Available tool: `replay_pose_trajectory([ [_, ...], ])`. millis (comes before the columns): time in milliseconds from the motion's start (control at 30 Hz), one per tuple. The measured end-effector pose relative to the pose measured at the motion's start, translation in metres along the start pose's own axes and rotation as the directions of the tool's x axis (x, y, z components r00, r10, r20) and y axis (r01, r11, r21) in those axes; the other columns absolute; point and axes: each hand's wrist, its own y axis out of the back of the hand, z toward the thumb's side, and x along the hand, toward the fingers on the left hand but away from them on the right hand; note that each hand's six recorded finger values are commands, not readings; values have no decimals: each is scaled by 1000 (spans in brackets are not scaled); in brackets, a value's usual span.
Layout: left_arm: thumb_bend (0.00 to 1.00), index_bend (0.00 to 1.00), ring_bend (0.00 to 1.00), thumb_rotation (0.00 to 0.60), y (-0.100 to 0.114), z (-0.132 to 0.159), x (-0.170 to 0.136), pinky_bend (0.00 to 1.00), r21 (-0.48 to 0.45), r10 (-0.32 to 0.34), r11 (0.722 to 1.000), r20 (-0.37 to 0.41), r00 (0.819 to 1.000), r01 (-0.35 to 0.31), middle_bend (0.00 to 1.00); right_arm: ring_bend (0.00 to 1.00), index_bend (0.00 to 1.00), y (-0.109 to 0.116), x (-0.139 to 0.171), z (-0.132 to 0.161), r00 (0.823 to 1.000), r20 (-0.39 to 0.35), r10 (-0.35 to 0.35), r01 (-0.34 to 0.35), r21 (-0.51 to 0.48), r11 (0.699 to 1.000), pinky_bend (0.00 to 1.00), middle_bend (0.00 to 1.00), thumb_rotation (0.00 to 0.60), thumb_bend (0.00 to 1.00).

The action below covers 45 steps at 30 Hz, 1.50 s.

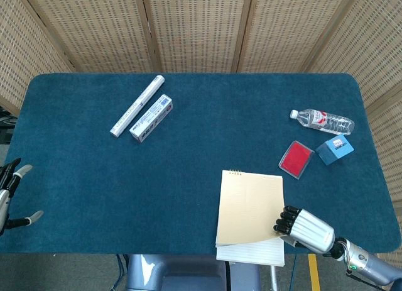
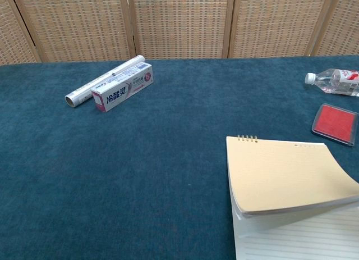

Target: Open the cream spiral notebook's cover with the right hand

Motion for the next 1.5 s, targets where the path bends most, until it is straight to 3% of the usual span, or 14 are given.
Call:
replay_pose_trajectory([
  [267,0,0,0,600,0,-1,2,0,-4,-4,1000,-5,1000,4,0,563,664,27,-27,-23,984,132,-118,136,-136,981,453,642,600,664],
  [367,0,0,0,600,0,-1,2,0,-9,-4,1000,-6,1000,4,0,566,666,41,-45,-41,964,223,-142,186,-191,964,457,644,600,663],
  [500,0,0,0,600,1,-4,4,0,-16,-8,1000,-13,1000,7,0,566,666,57,-70,-78,923,363,-125,212,-211,954,457,644,600,667],
  [667,0,0,0,600,-1,-8,9,0,-21,-20,1000,-31,999,19,0,566,666,70,-98,-130,835,548,-54,205,-217,954,457,644,600,665],
  [800,0,0,0,600,-3,-12,17,0,-25,-36,999,-54,998,35,0,566,666,75,-115,-172,735,678,10,209,-241,948,457,644,600,665],
  [900,0,0,0,600,-5,-14,23,0,-25,-52,998,-71,996,50,0,566,666,78,-123,-198,669,742,37,223,-248,943,457,644,600,665],
  [1000,0,0,0,600,-9,-16,29,0,-20,-69,998,-86,994,68,0,566,666,81,-125,-221,621,783,41,225,-228,947,457,644,600,664],
  [1033,0,0,0,600,-10,-17,31,0,-18,-75,997,-91,993,73,0,563,666,81,-125,-227,609,792,41,224,-222,949,457,639,600,640],
  [1100,0,0,0,600,-13,-18,35,0,-14,-89,996,-99,991,88,0,446,547,80,-124,-239,584,811,39,221,-204,954,409,514,600,370],
  [1167,0,0,0,600,-15,-19,38,0,-10,-97,995,-106,990,96,0,146,192,77,-123,-248,568,823,34,218,-190,957,203,176,600,41],
  [1200,0,0,0,600,-16,-19,40,0,-8,-100,995,-111,989,99,0,45,63,75,-122,-252,560,828,34,211,-182,960,98,58,600,0],
  [1233,0,0,0,600,-17,-19,41,0,-5,-101,995,-113,988,101,0,0,2,72,-122,-256,556,830,39,200,-180,963,30,1,600,0],
  [1400,0,0,0,600,-22,-16,45,0,12,-108,994,-110,988,109,0,0,0,48,-121,-261,555,822,125,145,-244,959,0,0,600,0],
  [1500,0,0,0,600,-25,-12,45,0,15,-118,993,-106,987,120,0,0,0,45,-119,-260,565,817,117,144,-237,961,0,0,600,0],
])
